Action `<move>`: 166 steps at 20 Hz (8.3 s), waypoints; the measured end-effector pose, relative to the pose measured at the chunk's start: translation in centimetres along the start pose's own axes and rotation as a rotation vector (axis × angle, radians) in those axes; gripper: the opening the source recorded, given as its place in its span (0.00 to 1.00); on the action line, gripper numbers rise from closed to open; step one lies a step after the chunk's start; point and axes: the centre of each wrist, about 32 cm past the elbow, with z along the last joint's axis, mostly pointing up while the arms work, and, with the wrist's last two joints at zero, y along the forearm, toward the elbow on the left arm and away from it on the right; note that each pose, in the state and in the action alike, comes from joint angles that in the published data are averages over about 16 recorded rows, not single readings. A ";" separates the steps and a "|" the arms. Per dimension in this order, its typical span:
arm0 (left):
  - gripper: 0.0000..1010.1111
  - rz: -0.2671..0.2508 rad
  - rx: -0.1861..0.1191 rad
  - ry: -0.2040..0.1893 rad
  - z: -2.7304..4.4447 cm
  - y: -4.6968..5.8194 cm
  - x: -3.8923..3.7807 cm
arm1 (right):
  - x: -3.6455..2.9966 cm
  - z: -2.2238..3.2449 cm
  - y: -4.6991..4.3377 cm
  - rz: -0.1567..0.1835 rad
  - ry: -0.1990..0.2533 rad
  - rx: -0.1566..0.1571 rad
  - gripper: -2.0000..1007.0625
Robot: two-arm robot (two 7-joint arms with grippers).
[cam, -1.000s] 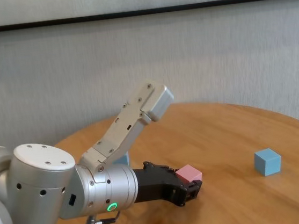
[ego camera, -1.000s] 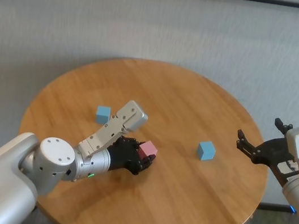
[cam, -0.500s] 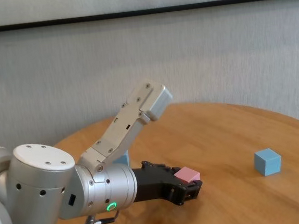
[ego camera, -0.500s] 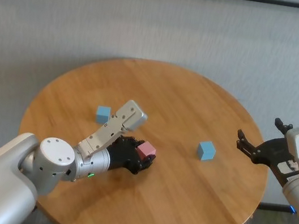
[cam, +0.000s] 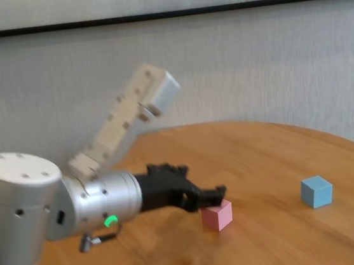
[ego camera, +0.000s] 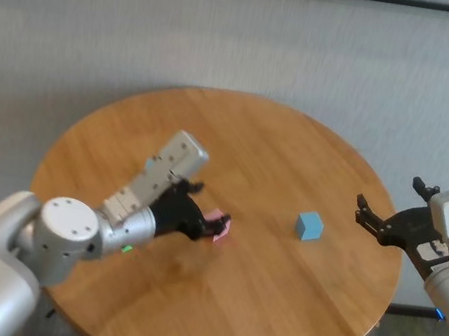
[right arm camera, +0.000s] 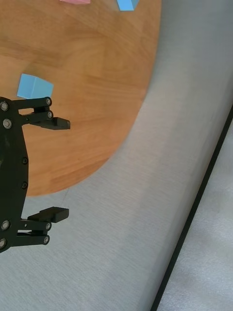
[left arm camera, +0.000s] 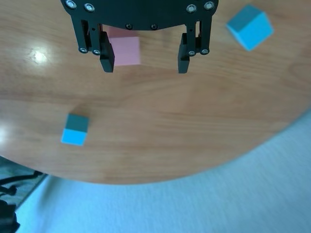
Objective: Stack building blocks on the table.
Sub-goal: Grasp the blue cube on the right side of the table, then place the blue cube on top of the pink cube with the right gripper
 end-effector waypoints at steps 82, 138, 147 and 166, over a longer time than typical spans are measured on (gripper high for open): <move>0.99 0.190 -0.031 -0.026 -0.15 7.8 3.59 | -8.45 -0.06 6.77 0.013 0.218 -0.268 1.00; 0.99 0.190 -0.031 -0.026 -0.15 7.8 3.58 | -9.93 3.23 8.22 0.385 0.179 -0.165 0.36; 0.99 0.190 -0.031 -0.026 -0.15 7.8 3.58 | -10.06 3.03 9.42 0.414 0.176 -0.176 0.36; 0.99 0.190 -0.031 -0.026 -0.15 7.8 3.59 | -11.38 2.76 9.68 0.426 0.194 -0.159 0.36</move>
